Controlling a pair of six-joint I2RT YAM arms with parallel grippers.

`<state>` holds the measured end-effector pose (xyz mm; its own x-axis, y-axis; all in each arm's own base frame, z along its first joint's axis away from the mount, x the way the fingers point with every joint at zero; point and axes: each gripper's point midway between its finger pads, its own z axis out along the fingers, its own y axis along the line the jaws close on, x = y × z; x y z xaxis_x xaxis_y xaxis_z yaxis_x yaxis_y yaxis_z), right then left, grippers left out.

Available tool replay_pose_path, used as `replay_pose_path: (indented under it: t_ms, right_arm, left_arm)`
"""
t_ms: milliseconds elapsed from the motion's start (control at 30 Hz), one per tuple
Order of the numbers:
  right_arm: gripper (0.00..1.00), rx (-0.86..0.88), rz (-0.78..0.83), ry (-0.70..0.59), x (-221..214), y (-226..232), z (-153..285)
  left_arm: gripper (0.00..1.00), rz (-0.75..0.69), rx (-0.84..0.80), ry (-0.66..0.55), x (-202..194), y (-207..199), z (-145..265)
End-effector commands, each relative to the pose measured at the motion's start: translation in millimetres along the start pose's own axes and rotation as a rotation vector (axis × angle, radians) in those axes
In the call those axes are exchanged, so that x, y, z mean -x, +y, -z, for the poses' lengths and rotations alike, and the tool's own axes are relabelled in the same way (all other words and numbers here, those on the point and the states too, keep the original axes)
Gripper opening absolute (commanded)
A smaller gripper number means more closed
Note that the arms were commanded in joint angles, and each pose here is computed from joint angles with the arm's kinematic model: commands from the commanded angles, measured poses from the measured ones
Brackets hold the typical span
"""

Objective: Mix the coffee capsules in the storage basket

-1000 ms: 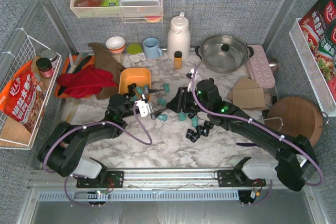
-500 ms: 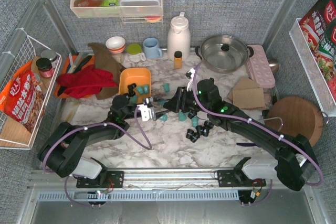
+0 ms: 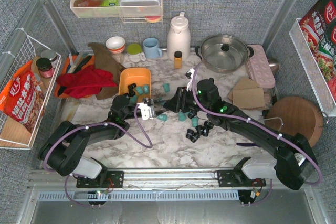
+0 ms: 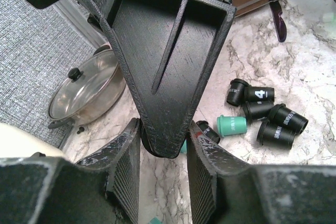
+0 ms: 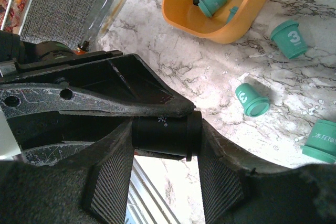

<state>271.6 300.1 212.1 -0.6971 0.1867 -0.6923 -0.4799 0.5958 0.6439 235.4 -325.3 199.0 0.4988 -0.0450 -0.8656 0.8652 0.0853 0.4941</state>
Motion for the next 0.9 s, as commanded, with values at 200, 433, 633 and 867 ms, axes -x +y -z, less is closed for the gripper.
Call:
replay_pose_path:
  t_ms: [200, 433, 633, 867]
  right_arm:
    - [0.68, -0.046, 0.058, -0.065, 20.7, -0.2, 15.8]
    - [0.69, -0.138, 0.098, -0.079, 25.0, -18.2, 24.7]
    - [0.68, -0.222, 0.156, 0.035, 3.2, -48.2, 6.4]
    - [0.72, -0.351, 0.13, 0.167, -24.5, -81.3, -36.7]
  left_arm:
    - [0.31, -0.035, -0.004, -0.009, 0.9, 1.1, -2.3]
    - [0.29, -0.026, 0.141, 0.093, -22.3, 30.2, 15.2]
    - [0.31, 0.062, 0.48, 0.283, -69.6, 110.2, 79.8]
    - [0.5, 0.292, 0.785, 0.483, -133.8, 152.4, 141.4]
